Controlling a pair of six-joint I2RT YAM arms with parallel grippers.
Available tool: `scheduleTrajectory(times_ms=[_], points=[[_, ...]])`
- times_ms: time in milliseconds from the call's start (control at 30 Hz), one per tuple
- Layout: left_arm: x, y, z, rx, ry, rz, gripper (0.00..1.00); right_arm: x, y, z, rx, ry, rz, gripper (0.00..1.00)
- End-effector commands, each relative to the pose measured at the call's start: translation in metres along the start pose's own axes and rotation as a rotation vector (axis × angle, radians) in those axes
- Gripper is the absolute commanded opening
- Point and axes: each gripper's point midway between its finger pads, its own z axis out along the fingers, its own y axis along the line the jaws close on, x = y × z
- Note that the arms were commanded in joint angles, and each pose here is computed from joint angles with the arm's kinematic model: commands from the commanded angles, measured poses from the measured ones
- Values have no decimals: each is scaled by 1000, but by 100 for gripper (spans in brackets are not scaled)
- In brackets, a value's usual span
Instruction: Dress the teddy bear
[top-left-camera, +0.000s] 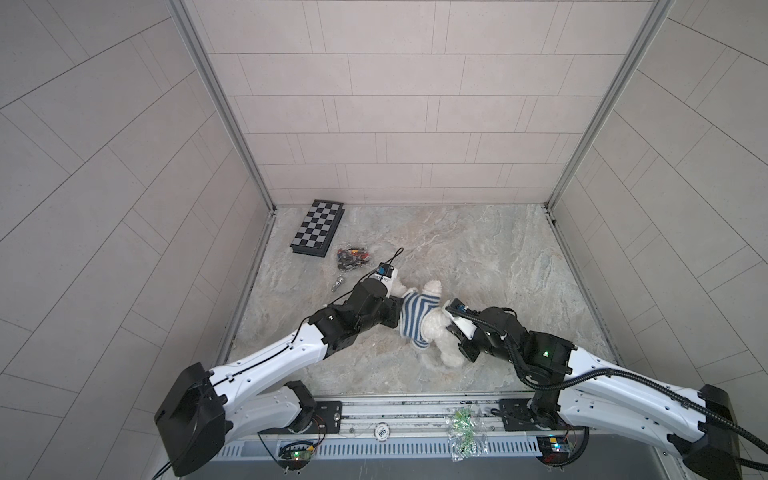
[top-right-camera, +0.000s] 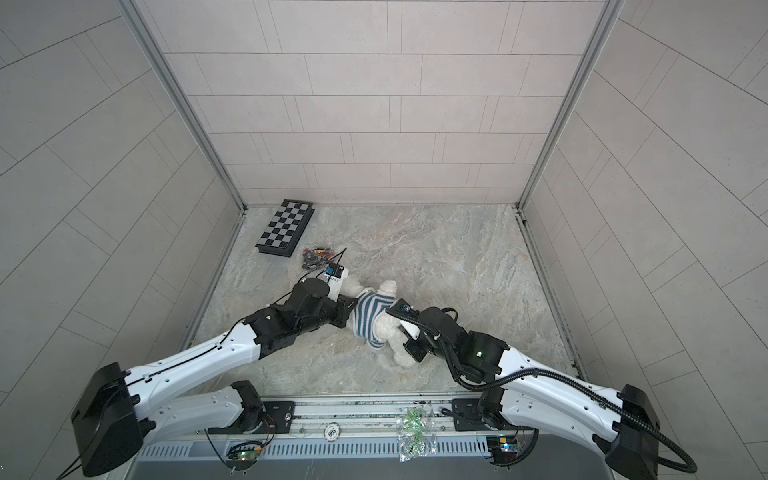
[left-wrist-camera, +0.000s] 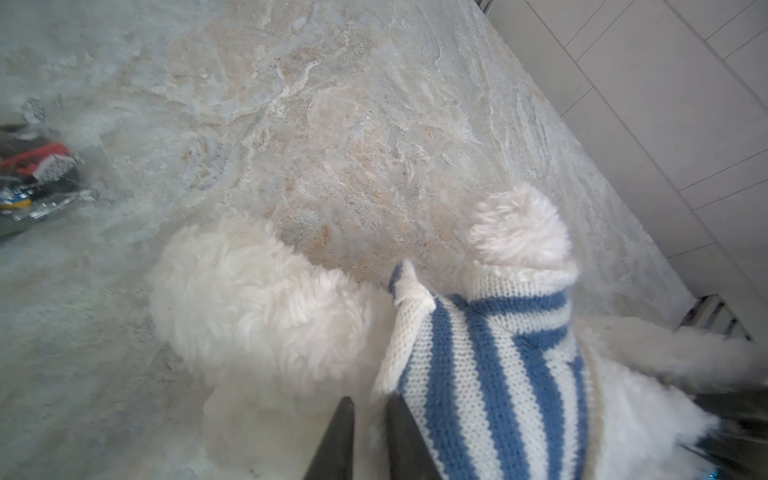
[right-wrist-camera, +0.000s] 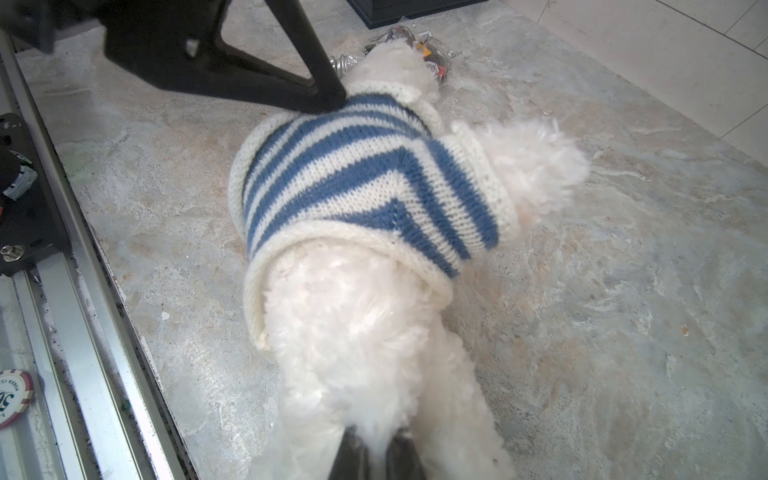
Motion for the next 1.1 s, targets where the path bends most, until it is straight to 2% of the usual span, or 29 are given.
scheduleTrajectory(times_ms=[0,200,367,633,767,900,967,1067], points=[[20,2,-13,-7,21,22,33,-15,-3,-5,15,-59,-2,0],[49,-15,-29,110,31,-15,51,-18,-2,-4,13,-69,8,0],[66,-27,-30,148,45,-24,52,-20,0,-3,2,-75,15,0],[63,-30,-12,117,62,-16,41,-21,2,-3,-9,-78,18,0],[66,-19,-7,42,77,-7,28,-21,2,-4,-11,-77,20,0],[67,-14,-6,18,78,-1,7,-20,2,-4,-10,-74,15,0],[68,-8,-6,-11,80,-4,0,-20,1,-4,-7,-73,13,0],[71,10,-7,-57,83,-42,0,-20,1,-5,-8,-73,10,0]])
